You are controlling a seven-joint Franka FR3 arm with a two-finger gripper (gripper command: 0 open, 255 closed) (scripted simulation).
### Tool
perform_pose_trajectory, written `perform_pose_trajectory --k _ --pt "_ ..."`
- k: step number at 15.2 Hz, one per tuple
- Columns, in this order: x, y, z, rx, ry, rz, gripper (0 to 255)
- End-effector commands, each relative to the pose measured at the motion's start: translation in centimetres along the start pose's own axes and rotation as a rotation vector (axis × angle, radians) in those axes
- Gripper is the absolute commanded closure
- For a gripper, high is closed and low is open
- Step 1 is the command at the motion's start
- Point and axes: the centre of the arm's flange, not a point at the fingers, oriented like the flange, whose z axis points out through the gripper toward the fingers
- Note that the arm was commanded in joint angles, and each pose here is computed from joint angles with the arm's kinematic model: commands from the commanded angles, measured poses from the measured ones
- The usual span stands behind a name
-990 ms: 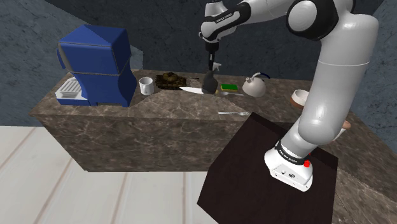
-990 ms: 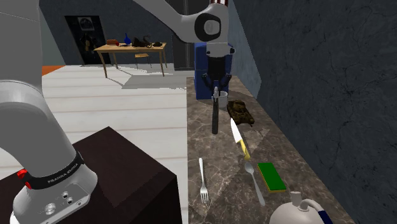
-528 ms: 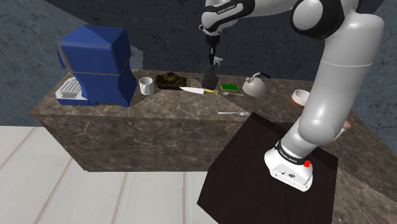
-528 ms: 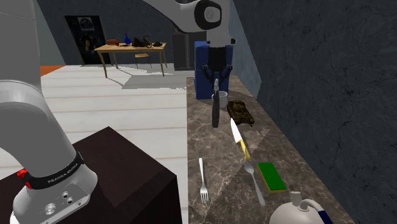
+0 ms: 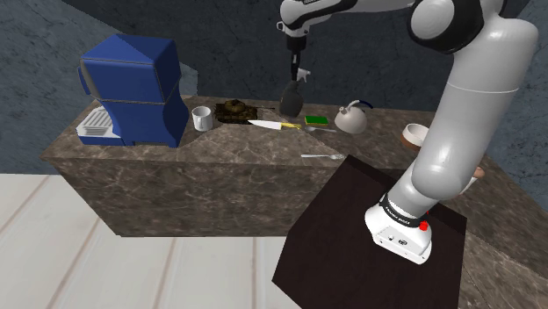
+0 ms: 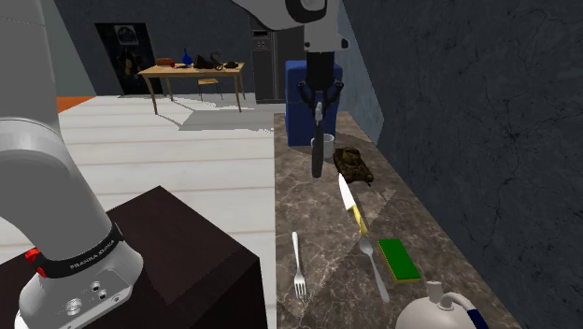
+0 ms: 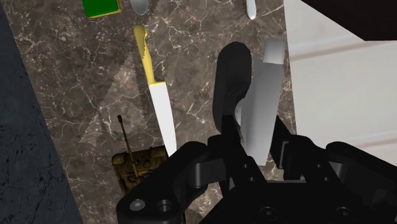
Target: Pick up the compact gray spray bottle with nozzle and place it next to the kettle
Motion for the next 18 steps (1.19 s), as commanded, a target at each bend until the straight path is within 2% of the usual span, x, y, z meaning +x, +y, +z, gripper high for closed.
perform_pose_trajectory --k 1,18 --pt "-0.1 0.0 -1.0 0.000 0.000 0.000 255" --pt "-1.2 0.4 -9.9 0.000 0.000 0.000 255"
